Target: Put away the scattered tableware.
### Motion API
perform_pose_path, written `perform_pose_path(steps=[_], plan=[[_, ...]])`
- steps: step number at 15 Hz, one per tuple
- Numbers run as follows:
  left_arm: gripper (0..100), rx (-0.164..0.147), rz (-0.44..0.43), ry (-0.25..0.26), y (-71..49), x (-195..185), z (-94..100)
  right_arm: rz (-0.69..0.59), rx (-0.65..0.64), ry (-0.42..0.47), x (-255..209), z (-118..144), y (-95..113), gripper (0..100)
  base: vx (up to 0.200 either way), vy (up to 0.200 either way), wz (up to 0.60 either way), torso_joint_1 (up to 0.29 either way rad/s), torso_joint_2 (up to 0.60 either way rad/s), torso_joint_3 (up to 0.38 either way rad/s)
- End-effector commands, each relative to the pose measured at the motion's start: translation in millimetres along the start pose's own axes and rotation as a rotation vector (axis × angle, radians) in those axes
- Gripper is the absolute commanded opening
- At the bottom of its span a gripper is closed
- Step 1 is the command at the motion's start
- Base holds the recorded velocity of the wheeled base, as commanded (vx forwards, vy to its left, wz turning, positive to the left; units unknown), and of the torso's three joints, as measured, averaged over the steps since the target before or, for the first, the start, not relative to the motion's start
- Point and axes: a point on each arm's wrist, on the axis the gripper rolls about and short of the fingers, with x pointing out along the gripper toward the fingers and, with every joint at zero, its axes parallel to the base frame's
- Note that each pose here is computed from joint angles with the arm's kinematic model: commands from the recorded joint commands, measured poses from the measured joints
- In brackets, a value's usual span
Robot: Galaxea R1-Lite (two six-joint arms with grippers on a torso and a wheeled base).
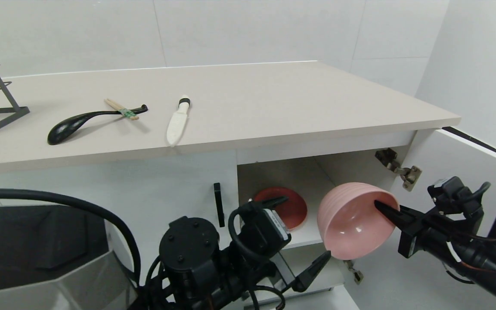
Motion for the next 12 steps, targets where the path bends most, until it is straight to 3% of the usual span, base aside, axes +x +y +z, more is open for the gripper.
perform_pose_path(steps=[1,3,7,9,12], plan=[[100,0.042,0.011,0.008,16.3,-25,6.2,0.004,0.003,0.026,-1,-5,1,0,0.0,0.0,0.0,0.0,0.0,0.0],[100,0.054,-0.035,-0.001,27.1,-49,10.0,0.011,0.006,0.036,-2,-7,3,0,0.0,0.0,0.0,0.0,0.0,0.0],[100,0.036,-0.13,0.008,39.2,-104,11.3,0.01,0.01,0.048,-6,-9,3,0,0.0,0.0,0.0,0.0,0.0,0.0],[100,0.016,-0.17,0.036,38.1,-126,6.6,0.02,0.006,0.035,-7,-6,5,0,0.0,0.0,0.0,0.0,0.0,0.0],[100,-0.001,-0.159,0.092,34.1,-140,0.0,0.027,0.006,0.039,-6,-7,6,0,0.0,0.0,0.0,0.0,0.0,0.0]])
